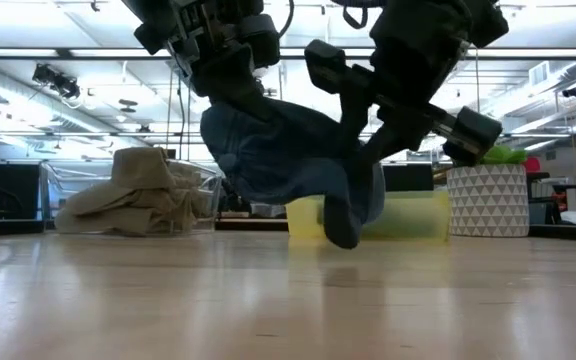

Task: Pick & Place hat
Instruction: Put the blue cap into the yellow bin

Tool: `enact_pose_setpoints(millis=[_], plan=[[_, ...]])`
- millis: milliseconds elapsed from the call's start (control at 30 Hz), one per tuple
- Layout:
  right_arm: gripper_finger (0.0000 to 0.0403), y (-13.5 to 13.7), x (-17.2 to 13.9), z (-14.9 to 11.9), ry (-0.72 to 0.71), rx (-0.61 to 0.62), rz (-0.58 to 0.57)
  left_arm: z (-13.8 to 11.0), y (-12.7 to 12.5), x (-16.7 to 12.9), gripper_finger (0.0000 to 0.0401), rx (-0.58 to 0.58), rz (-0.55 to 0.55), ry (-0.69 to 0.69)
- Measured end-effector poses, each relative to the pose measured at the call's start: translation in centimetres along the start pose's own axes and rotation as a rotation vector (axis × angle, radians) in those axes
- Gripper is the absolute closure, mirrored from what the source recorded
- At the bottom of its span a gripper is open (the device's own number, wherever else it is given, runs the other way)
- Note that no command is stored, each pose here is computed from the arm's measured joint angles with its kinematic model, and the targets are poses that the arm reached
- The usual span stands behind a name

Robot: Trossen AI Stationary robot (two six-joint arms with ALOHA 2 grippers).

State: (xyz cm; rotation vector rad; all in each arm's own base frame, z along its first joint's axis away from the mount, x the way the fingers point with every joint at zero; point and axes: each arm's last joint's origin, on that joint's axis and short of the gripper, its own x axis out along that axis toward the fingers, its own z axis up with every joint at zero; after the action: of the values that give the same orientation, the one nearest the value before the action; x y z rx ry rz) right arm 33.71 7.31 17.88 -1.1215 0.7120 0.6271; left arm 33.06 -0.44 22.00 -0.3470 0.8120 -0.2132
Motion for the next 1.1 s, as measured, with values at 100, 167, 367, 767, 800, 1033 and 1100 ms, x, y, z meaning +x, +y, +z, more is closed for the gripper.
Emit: enact_pose_setpoints(millis=[100, 167, 367, 767, 800, 1033, 1100], plan=[[0.0356, -0.1, 0.0, -0.1, 0.002, 0.005, -0.004, 0.1, 0.0, 0.0, 0.0379, 0.001, -0.012, -0.006], [0.0385, -0.2, 0.0, -0.1, -0.005, 0.006, -0.015, 0.1, 0.0, 0.0, 0.0378, 0.002, -0.012, -0.006], [0.0394, -0.3, 0.0, 0.0, -0.015, 0.030, -0.029, 0.1, 0.2, -0.1, 0.0366, 0.023, -0.005, -0.005], [0.0399, 0.4, 0.0, 0.8, -0.013, 0.213, -0.002, 0.4, 0.7, -0.1, 0.0273, 0.083, 0.221, -0.064], [0.0399, 0.4, -0.1, 0.8, -0.013, 0.249, -0.001, 0.5, 0.8, -0.2, 0.0264, 0.084, 0.260, -0.083], [0.0399, 0.4, -0.9, 0.8, 0.041, 0.516, -0.033, 1.0, 1.0, -0.5, 0.0218, 0.140, 0.372, -0.131], [0.0399, 0.3, -1.8, 0.8, 0.106, 0.540, -0.090, 0.9, 1.0, -0.5, 0.0213, 0.130, 0.376, -0.129]])
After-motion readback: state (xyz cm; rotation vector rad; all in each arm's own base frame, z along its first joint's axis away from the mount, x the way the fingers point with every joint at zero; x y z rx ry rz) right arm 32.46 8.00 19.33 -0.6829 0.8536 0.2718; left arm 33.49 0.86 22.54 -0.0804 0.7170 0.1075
